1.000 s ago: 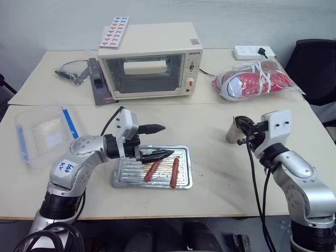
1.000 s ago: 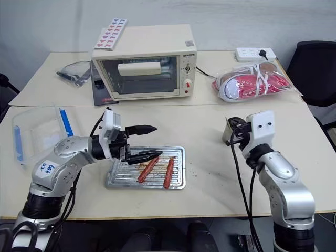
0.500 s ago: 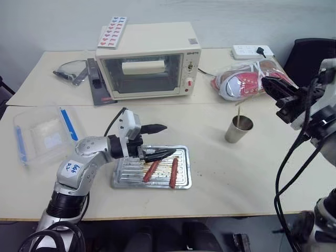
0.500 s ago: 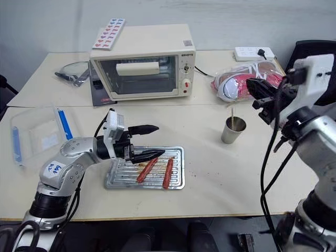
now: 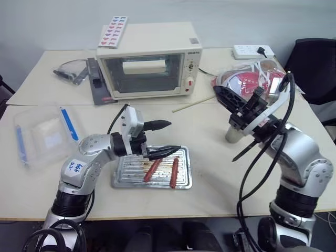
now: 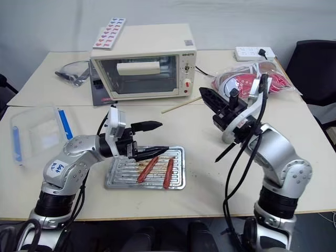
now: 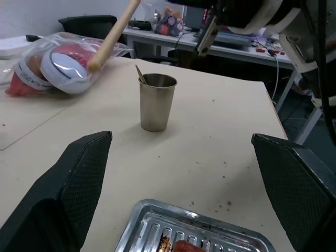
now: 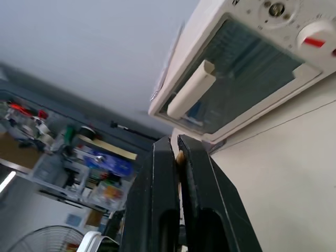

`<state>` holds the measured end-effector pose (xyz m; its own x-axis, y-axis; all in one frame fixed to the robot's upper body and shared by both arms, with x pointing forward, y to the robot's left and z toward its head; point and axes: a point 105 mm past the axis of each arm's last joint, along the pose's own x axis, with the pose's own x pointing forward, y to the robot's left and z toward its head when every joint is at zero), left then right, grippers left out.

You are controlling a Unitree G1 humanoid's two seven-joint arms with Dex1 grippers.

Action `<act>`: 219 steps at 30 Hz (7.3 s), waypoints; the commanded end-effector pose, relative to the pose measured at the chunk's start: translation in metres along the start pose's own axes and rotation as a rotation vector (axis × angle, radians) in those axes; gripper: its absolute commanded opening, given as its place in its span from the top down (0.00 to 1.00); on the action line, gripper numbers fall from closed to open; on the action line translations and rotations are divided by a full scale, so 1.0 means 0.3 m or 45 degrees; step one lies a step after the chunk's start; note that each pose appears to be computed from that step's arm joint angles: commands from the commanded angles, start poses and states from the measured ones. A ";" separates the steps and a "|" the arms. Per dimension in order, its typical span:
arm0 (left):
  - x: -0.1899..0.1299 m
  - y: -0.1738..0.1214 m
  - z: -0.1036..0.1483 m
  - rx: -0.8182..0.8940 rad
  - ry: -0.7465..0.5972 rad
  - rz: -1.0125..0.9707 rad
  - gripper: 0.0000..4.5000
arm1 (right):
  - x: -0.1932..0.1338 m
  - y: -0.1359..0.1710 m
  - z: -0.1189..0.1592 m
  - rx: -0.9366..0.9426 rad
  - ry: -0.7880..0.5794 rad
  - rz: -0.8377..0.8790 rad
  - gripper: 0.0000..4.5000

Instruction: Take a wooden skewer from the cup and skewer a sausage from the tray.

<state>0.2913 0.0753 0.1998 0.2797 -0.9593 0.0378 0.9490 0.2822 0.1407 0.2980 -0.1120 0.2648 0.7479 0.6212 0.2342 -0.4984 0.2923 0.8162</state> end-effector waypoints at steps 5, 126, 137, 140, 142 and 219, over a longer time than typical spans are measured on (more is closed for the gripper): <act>-0.021 0.023 0.059 0.105 -0.034 0.040 0.00 | -0.048 0.004 -0.057 -0.035 0.096 0.101 0.99; -0.306 -0.048 0.093 0.106 0.330 0.001 1.00 | -0.051 -0.204 -0.495 -0.692 1.189 -0.236 0.25; -0.302 -0.041 0.097 0.117 0.325 0.005 1.00 | -0.034 -0.246 -0.528 -0.737 1.229 -0.259 0.25; -0.303 -0.039 0.098 0.119 0.325 0.007 1.00 | -0.022 -0.255 -0.528 -0.775 1.231 -0.261 0.25; -0.303 -0.038 0.099 0.120 0.325 0.008 1.00 | -0.016 -0.262 -0.527 -0.819 1.235 -0.262 0.25; -0.276 0.006 0.083 0.131 0.303 0.003 1.00 | 0.007 -0.297 -0.369 -1.801 1.133 -0.031 0.91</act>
<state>0.2649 0.1553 0.2172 0.3203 -0.9258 -0.2008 0.9366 0.2776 0.2140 0.2899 -0.0523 0.1162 0.5009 0.6473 -0.5745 -0.8630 0.4240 -0.2748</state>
